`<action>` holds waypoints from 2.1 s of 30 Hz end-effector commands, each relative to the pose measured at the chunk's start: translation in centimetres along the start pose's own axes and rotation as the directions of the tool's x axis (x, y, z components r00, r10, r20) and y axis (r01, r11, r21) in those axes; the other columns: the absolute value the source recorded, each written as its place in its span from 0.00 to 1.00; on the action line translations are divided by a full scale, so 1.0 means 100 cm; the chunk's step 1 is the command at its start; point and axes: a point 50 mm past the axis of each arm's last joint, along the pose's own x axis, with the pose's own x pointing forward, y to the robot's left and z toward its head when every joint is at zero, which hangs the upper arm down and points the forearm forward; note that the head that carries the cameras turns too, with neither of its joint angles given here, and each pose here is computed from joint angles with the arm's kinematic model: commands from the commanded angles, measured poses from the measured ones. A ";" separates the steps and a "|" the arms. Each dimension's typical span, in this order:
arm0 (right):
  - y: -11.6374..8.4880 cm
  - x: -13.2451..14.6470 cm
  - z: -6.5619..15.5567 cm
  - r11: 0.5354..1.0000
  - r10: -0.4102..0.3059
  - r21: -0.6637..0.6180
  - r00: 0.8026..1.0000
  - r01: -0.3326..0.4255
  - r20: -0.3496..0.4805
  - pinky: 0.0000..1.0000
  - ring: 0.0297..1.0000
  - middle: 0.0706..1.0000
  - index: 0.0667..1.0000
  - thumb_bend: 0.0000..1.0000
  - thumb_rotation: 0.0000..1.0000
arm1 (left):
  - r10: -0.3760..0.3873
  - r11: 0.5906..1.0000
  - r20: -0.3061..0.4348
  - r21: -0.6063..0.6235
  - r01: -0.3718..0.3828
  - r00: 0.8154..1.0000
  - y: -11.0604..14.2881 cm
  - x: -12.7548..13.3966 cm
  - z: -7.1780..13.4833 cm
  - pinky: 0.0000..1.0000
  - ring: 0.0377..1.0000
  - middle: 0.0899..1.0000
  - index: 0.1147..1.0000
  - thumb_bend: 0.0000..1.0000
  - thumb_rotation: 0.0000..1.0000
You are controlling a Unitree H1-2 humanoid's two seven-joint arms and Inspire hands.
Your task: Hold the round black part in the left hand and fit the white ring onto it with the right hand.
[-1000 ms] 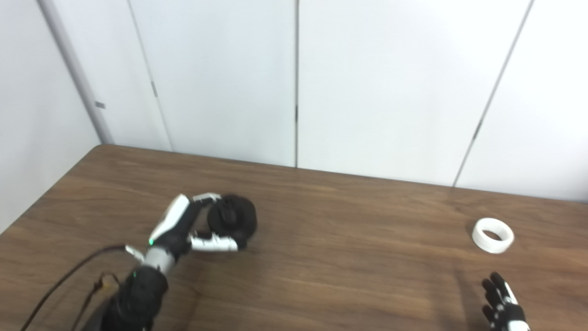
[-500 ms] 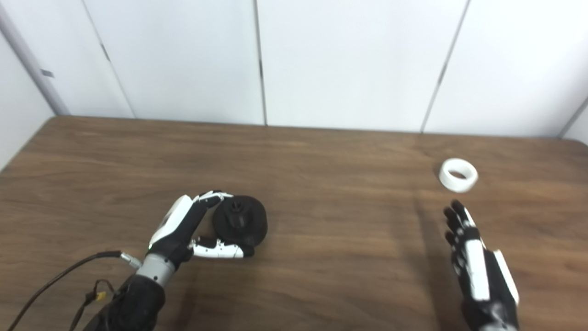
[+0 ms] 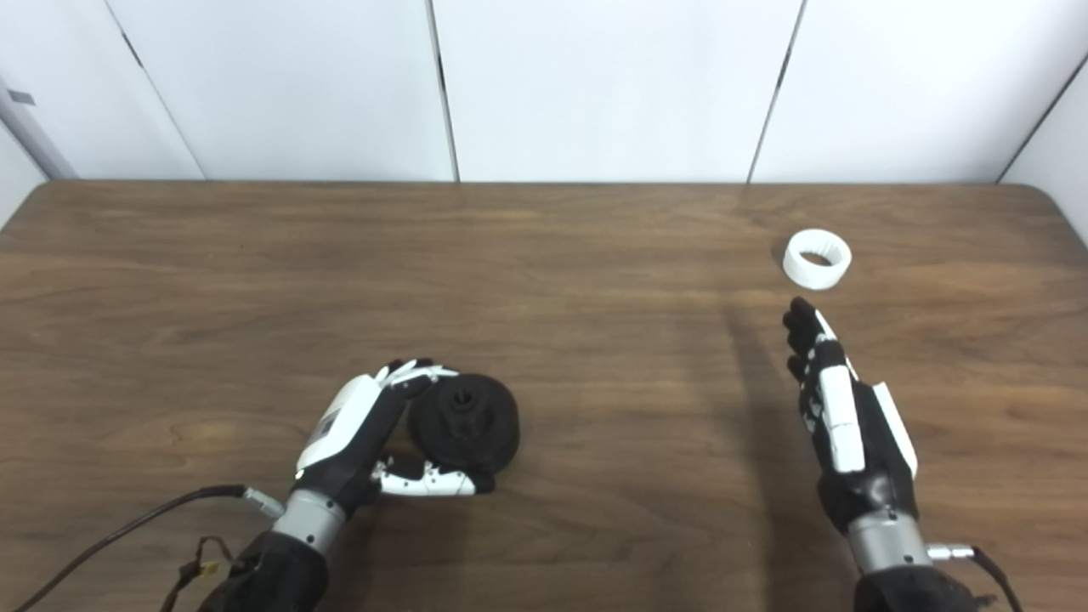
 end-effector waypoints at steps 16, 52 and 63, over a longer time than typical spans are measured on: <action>0.008 0.007 0.024 1.000 0.008 0.016 0.996 -0.009 0.084 1.00 1.00 0.96 0.95 0.65 1.00 | -0.091 0.996 0.045 0.015 0.090 0.995 -0.040 -0.007 0.015 1.00 0.96 0.85 0.42 0.52 0.07; 0.029 -0.009 -0.009 1.000 -0.013 0.008 0.997 0.012 0.077 1.00 1.00 0.94 0.95 0.68 1.00 | -0.108 0.992 0.024 0.065 0.107 0.994 -0.057 -0.032 -0.029 1.00 0.97 0.85 0.42 0.52 0.06; 0.029 -0.012 -0.023 1.000 -0.016 0.005 0.996 0.015 0.083 1.00 0.99 0.94 0.95 0.64 1.00 | -0.106 0.992 0.024 0.070 0.104 0.994 -0.066 -0.030 -0.037 1.00 0.95 0.83 0.42 0.52 0.06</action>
